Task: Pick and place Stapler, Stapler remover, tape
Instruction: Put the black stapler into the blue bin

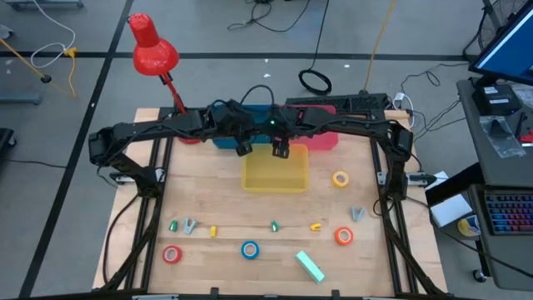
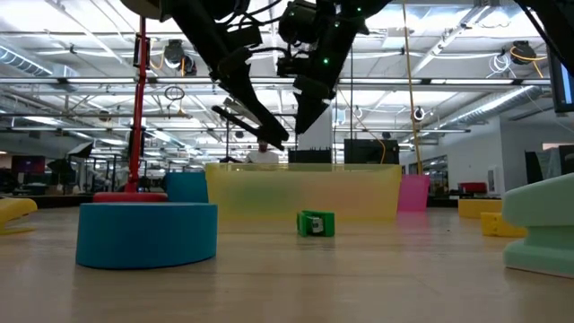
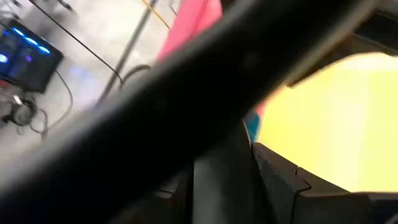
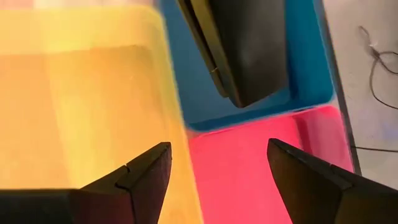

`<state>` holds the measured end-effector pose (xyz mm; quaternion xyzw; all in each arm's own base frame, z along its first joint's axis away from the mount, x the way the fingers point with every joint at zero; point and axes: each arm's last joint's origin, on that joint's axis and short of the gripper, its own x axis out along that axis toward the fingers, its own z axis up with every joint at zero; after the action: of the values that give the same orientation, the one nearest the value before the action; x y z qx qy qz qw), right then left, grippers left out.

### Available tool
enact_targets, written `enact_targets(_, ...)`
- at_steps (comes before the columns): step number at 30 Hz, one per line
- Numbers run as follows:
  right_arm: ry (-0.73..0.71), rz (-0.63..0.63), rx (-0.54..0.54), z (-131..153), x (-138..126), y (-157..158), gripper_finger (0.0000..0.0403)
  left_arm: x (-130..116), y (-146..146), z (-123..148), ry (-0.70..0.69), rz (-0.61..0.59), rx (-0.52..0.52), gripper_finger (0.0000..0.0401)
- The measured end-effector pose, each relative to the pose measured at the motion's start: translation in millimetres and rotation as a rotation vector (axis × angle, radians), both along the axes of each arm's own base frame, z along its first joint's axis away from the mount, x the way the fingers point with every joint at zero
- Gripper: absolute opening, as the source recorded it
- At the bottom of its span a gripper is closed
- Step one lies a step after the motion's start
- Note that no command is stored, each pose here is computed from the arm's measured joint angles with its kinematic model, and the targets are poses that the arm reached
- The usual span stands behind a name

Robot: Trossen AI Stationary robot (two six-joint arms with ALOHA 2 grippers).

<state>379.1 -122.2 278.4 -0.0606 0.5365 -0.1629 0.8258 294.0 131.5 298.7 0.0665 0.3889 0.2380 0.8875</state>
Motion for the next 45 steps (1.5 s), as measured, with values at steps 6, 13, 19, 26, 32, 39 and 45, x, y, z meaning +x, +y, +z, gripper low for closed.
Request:
enact_targets(6, -0.02, -0.037, 0.001, 19.1, -15.9, -2.7, 0.0254, 4.1, 5.4, -1.7, -0.02, -0.006, 0.018, 0.0133)
enact_targets(13, -0.042, -0.064, 0.002, 29.3, -30.0, -5.6, 0.0253, 7.6, 6.2, -3.4, -0.029, -0.017, 0.013, 0.0133)
enact_targets(19, -0.05, -0.068, 0.006, 28.0, -33.3, -4.3, 0.0253, 10.3, 2.5, 1.2, -0.078, -0.055, 0.01, 0.0133)
enact_targets(26, -0.028, -0.081, 0.011, 19.6, -36.5, -7.9, 0.0253, 9.5, 1.8, -0.3, -0.062, -0.063, 0.004, 0.0133)
enact_targets(32, -0.028, -0.101, -0.012, 12.6, -37.5, -11.0, 0.0253, 11.7, -2.2, 3.5, -0.099, -0.083, 0.01, 0.0133)
enact_targets(39, -0.023, -0.169, -0.151, 15.3, -38.0, -18.1, 0.0253, 17.9, -12.4, 9.4, -0.17, -0.104, 0.006, 0.0133)
enact_targets(45, -0.013, -0.266, -0.185, 15.4, -44.0, -29.0, 0.0254, 18.8, -24.0, 14.6, -0.198, -0.156, -0.012, 0.0133)
